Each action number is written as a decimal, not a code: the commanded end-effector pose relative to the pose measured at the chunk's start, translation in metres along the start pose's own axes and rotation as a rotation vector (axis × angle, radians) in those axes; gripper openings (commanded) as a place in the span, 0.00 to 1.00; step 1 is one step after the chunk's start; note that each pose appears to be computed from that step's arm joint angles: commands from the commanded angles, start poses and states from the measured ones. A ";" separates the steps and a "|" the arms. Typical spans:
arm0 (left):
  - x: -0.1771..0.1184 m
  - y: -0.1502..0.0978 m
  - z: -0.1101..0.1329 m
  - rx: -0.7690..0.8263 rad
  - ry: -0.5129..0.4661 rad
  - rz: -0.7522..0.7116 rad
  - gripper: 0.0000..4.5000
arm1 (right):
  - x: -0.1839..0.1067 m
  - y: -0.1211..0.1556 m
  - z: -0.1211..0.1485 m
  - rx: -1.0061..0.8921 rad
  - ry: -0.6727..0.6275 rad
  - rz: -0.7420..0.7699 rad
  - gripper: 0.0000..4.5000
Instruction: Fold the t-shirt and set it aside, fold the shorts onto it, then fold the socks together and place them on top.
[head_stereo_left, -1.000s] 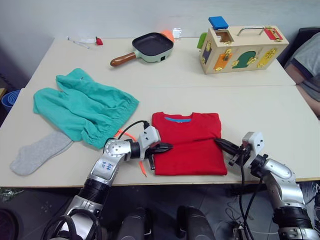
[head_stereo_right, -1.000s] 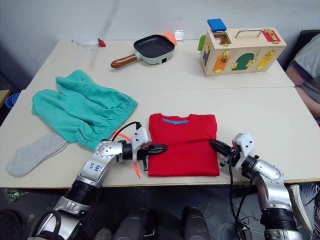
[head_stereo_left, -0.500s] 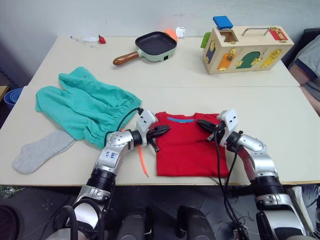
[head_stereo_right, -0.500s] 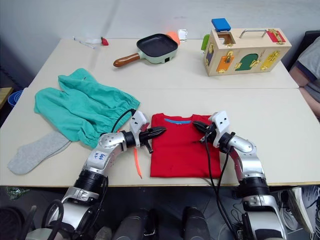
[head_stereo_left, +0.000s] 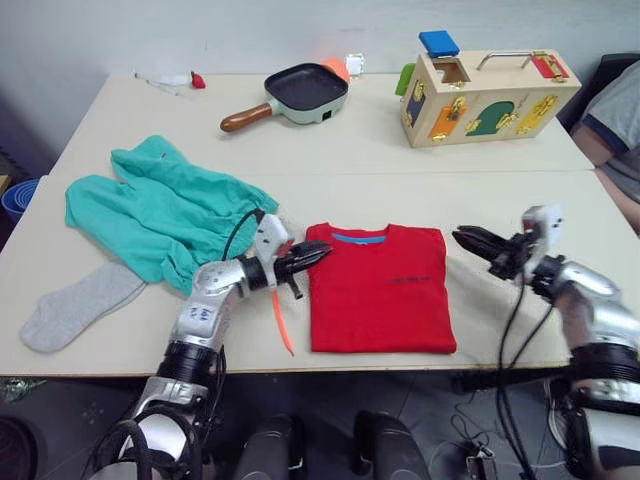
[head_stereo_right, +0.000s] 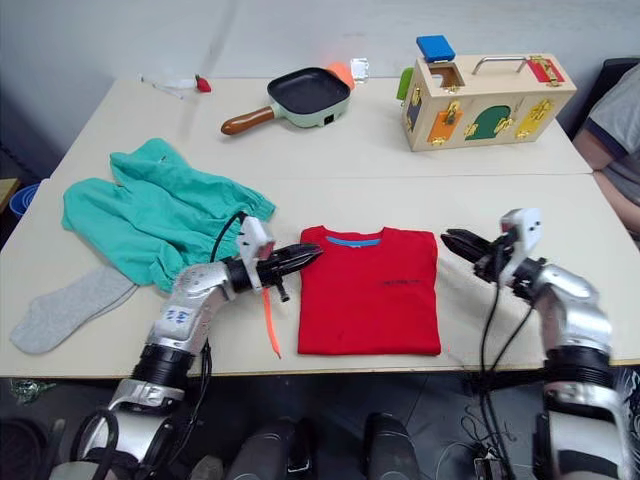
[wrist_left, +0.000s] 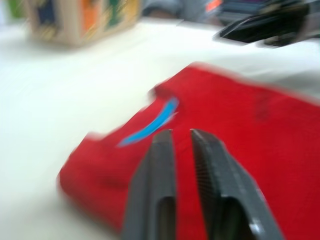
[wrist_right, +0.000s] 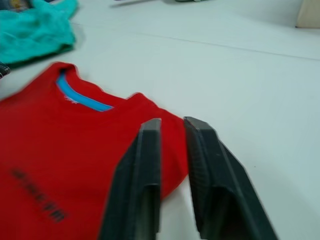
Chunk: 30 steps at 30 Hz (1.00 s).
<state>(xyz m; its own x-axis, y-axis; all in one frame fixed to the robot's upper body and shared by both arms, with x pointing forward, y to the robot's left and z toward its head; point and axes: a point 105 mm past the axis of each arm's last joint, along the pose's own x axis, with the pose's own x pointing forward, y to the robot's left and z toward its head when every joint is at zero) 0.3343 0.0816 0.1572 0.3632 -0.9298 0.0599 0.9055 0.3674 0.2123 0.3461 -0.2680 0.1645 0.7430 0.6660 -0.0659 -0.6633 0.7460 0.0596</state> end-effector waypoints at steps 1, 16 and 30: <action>-0.028 -0.020 0.023 0.031 -0.024 -0.161 0.42 | -0.032 -0.002 -0.001 0.175 0.230 -0.023 0.52; -0.078 -0.095 0.046 -0.059 0.001 -0.322 1.00 | -0.017 0.059 -0.054 0.589 0.668 0.112 1.00; -0.089 -0.082 0.038 -0.050 0.025 -0.238 1.00 | 0.050 0.103 -0.065 0.655 0.620 0.233 0.63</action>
<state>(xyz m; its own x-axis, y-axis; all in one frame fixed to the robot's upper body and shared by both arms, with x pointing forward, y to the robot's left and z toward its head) 0.2201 0.1303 0.1678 0.1333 -0.9910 -0.0086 0.9820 0.1309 0.1363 0.3113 -0.1563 0.1169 0.2974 0.8412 -0.4515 -0.5023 0.5400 0.6753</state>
